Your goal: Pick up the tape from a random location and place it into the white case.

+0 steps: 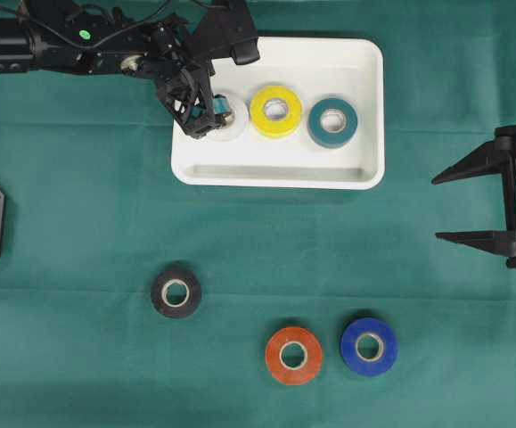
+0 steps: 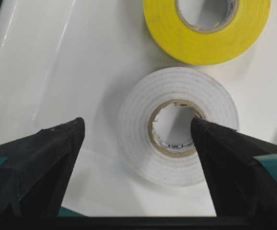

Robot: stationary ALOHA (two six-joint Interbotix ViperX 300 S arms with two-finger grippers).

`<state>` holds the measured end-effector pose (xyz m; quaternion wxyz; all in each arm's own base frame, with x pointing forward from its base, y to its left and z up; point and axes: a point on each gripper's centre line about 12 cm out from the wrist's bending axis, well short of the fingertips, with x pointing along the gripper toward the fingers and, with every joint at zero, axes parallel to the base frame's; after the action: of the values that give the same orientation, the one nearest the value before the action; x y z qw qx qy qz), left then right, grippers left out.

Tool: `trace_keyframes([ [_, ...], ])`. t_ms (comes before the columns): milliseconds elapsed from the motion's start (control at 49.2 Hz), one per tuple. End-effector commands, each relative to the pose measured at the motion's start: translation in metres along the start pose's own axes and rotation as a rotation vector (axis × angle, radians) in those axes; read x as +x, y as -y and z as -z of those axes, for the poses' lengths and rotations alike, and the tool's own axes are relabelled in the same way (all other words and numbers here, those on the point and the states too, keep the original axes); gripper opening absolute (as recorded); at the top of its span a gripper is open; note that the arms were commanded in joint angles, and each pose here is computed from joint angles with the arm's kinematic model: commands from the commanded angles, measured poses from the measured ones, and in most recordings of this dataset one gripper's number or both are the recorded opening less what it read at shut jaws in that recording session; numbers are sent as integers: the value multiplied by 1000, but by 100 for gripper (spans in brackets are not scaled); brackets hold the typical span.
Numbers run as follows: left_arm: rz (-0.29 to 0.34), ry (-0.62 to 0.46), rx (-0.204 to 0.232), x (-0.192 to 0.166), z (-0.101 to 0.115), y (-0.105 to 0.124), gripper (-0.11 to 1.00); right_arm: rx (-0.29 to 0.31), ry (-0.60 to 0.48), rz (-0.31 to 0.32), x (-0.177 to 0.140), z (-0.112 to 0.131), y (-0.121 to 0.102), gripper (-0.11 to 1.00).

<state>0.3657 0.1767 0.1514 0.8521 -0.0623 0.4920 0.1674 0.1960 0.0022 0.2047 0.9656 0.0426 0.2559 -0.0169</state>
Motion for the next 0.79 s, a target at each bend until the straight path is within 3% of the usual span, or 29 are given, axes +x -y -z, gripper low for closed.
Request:
trace_keyframes([
  [0, -9, 82, -4, -25, -19, -3, 98, -3, 15, -3, 0, -7, -1, 87],
  [386, -15, 159, 9, -81, -38, -2, 98, -3, 29, -5, -1, -12, -2, 87],
  [569, -14, 171, 13, -84, -36, 0, 98, -3, 30, -5, -1, -13, -2, 87],
  [773, 27, 173, 65, -85, -32, 27, 98, -2, 36, -5, -2, -15, -2, 87],
])
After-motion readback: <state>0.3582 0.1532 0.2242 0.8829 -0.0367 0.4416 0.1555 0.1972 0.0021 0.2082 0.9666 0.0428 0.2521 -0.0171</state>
